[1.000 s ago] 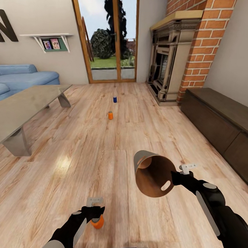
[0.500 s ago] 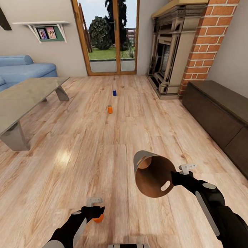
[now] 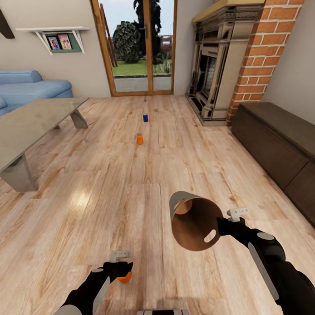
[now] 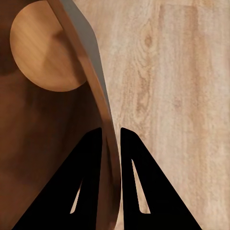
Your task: Put the three can of soda from the living room inside the tash can in the kitchen.
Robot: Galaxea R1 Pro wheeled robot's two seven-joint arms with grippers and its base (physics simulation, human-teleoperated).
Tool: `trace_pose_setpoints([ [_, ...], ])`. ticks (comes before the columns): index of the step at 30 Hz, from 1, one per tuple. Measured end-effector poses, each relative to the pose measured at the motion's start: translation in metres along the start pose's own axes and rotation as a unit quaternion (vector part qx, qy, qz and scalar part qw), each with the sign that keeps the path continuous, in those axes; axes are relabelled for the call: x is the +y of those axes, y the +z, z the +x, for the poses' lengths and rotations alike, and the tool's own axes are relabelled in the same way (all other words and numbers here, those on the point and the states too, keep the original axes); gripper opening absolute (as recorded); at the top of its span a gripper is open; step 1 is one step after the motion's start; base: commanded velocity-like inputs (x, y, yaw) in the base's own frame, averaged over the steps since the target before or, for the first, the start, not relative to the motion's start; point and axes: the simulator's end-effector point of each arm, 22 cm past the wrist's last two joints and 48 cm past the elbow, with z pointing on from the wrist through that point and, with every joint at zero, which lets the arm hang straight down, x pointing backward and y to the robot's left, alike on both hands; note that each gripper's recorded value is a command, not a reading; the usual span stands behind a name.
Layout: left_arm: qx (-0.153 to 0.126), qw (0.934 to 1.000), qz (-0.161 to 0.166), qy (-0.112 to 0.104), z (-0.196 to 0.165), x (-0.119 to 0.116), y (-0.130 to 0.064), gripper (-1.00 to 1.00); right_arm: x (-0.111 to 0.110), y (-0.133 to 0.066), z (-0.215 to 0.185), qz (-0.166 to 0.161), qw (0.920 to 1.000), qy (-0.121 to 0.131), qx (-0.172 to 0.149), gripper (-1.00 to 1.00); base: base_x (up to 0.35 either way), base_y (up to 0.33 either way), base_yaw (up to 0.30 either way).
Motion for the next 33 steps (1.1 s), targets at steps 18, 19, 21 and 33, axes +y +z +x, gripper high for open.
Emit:
trace_pose_setpoints([
  [18, 0.021, 0.9998, 0.001, -0.003, 0.021, 0.001, 0.012, 1.00, 0.000, 0.014, 0.023, -0.001, 0.9997, 0.003, 0.023, -1.00, 0.000, 0.000, 0.000],
  [19, 0.021, 0.9998, 0.001, -0.003, 0.021, 0.001, 0.012, 1.00, 0.000, 0.014, 0.023, -0.001, 0.9997, 0.003, 0.022, -1.00, 0.009, 0.035, 0.000],
  [21, 0.021, 0.9998, 0.000, -0.003, 0.022, 0.002, 0.012, 1.00, 0.000, 0.014, 0.023, -0.001, 0.9997, 0.002, 0.023, -1.00, 0.032, 0.111, 0.000],
  [33, 0.020, 0.9998, -0.001, -0.003, 0.020, 0.003, 0.012, 1.00, 0.002, 0.014, 0.024, -0.004, 0.9997, 0.004, 0.023, -1.00, 0.033, 0.077, 0.000],
])
